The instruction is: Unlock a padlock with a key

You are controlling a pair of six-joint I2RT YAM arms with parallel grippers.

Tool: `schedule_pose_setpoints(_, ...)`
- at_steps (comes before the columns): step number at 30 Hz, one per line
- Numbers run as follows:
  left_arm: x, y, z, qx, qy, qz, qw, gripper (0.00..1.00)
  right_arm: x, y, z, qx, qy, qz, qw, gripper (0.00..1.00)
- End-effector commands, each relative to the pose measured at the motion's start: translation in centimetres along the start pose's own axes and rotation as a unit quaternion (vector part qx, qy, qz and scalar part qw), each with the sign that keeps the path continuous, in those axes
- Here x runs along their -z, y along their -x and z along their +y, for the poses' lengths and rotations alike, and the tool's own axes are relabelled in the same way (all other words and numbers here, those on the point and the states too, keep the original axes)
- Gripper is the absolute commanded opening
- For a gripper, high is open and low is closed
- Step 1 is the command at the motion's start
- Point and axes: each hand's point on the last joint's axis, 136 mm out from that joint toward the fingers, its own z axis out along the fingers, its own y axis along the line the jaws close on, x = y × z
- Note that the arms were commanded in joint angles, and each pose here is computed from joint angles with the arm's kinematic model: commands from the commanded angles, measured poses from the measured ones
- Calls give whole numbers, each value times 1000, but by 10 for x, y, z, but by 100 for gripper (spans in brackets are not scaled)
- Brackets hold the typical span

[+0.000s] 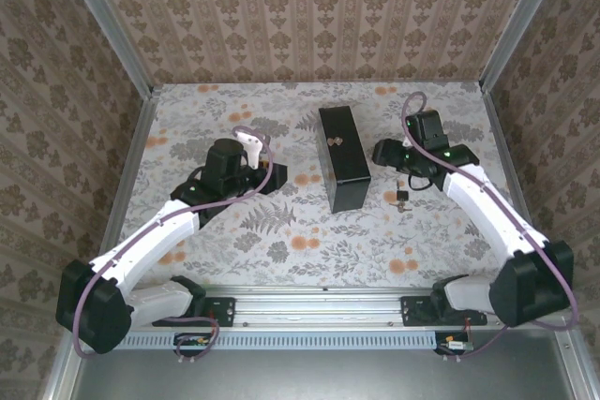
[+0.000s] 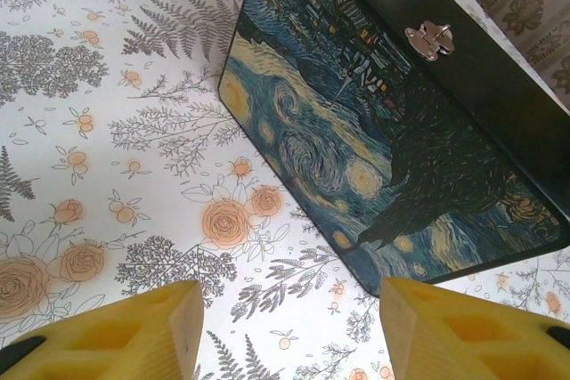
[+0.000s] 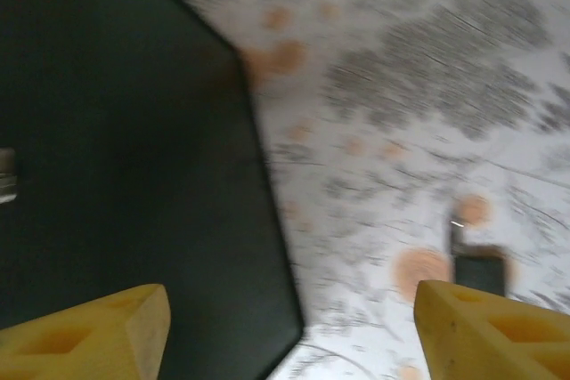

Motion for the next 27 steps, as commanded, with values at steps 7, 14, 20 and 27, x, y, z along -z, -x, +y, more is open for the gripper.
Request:
schedule_pose_setpoints(7, -3, -3, 0, 8, -8, 6, 1000, 57, 0, -4, 69, 116, 19, 19, 993, 100)
schedule_pose_setpoints(14, 0, -4, 0, 3, -7, 6, 1000, 57, -22, -14, 63, 181, -65, 48, 980, 100)
schedule_pose_setpoints(20, -1, -5, 0, 3, -10, 6, 1000, 57, -34, -26, 63, 199, -84, 75, 973, 100)
schedule_pose_setpoints(27, 1, -2, 0, 0, -8, 4, 1000, 57, -53, -43, 58, 189, -92, 106, 972, 97)
